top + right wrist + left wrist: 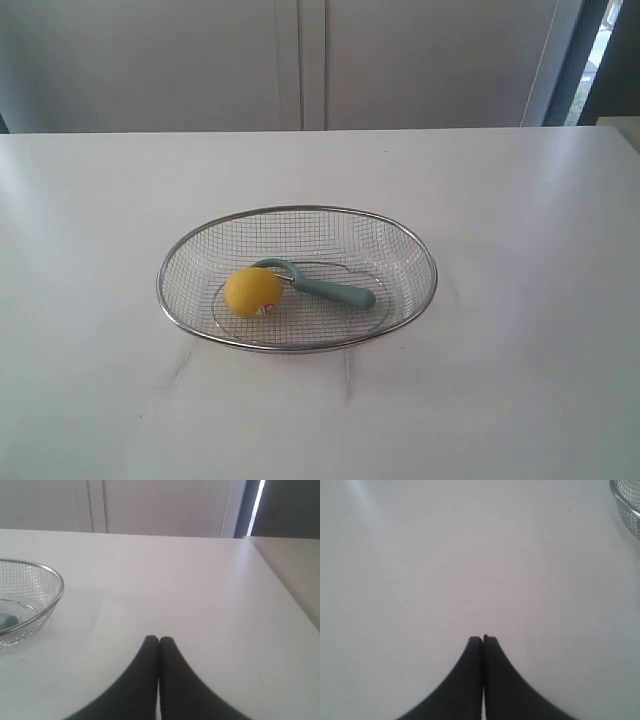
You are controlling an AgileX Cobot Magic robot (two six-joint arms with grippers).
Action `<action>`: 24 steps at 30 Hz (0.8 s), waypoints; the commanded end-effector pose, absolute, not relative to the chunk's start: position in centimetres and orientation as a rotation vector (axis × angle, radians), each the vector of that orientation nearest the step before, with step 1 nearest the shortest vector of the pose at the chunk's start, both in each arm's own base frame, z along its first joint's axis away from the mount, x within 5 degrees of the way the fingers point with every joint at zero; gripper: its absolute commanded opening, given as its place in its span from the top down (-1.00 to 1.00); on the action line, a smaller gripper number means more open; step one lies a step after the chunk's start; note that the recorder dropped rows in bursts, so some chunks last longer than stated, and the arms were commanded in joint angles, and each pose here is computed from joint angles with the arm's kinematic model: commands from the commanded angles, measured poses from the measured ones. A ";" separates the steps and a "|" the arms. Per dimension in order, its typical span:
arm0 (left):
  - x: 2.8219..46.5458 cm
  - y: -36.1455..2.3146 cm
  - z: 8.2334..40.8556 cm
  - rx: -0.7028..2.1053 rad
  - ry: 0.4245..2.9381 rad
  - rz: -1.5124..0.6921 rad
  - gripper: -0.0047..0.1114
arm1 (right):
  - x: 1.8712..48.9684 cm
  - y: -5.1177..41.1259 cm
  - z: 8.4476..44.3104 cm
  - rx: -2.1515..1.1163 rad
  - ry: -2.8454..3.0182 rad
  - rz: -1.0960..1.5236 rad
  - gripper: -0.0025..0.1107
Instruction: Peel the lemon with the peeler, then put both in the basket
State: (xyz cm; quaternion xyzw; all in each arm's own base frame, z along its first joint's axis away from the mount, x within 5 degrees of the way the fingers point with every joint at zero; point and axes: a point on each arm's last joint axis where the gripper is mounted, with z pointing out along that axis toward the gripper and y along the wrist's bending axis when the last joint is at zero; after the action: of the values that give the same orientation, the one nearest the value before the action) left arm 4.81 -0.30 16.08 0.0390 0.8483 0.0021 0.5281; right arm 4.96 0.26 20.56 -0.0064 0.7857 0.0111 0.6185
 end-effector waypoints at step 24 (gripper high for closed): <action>4.8 -0.3 15.8 0.090 2.035 -0.003 0.92 | 5.2 -0.4 19.0 -0.001 1.838 -0.102 0.96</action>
State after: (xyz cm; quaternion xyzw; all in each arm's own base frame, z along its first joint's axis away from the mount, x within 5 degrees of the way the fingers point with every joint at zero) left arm 4.81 -0.30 16.08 0.0390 0.8483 0.0021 0.5281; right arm 5.08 -0.21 19.39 -0.0062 0.7968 -0.0317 0.6033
